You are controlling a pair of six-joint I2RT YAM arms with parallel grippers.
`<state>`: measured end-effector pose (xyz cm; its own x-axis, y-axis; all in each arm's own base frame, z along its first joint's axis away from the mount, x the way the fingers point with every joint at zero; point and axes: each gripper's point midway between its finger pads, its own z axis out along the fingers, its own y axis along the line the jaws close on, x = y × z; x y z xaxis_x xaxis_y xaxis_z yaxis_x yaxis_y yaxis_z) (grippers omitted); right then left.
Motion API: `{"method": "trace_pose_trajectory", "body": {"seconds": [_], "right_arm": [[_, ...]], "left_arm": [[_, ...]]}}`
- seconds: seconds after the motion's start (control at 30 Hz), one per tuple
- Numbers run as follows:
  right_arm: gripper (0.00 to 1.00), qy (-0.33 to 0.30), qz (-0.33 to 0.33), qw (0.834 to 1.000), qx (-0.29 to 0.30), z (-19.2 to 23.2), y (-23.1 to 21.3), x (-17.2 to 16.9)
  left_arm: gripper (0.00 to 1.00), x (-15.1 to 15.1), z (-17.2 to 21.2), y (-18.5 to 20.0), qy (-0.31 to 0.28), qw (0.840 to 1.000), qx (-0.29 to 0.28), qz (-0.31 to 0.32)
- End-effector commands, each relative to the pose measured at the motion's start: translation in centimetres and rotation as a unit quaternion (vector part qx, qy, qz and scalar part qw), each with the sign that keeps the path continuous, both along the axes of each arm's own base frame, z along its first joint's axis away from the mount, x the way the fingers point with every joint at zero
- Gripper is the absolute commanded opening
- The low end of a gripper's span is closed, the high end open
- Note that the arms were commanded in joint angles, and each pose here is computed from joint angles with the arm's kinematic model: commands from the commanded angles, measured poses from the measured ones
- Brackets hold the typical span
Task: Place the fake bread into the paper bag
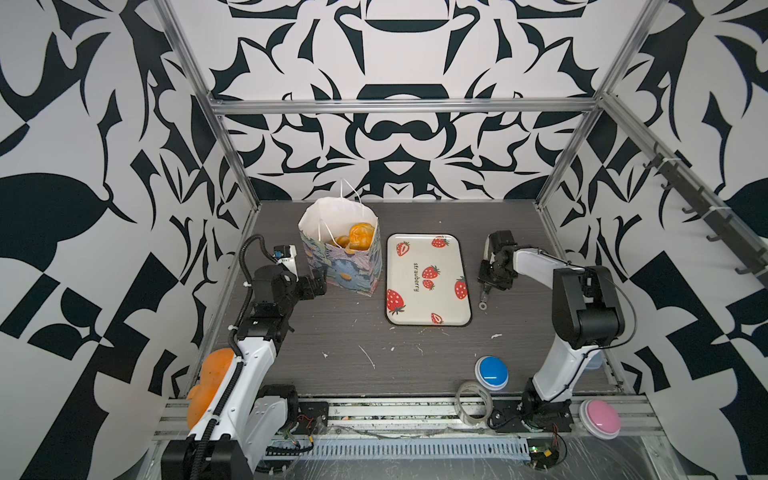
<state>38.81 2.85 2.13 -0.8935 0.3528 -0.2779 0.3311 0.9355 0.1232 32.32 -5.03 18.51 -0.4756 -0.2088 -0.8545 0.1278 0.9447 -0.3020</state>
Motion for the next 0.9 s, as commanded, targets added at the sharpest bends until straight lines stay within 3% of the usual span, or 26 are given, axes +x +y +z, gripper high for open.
{"method": "trace_pose_trajectory", "body": {"seconds": [0.0,0.87], "right_arm": [[0.50,0.008,-0.001,1.000,-0.003,0.1,-0.2,-0.4],[0.79,-0.026,0.005,1.000,-0.012,2.3,-0.1,-0.8]], "left_arm": [[0.99,-0.2,-0.2,-0.3,-0.005,1.000,-0.003,-0.008],[0.99,0.1,-1.5,-0.1,-0.004,1.000,0.001,-0.003]]}}
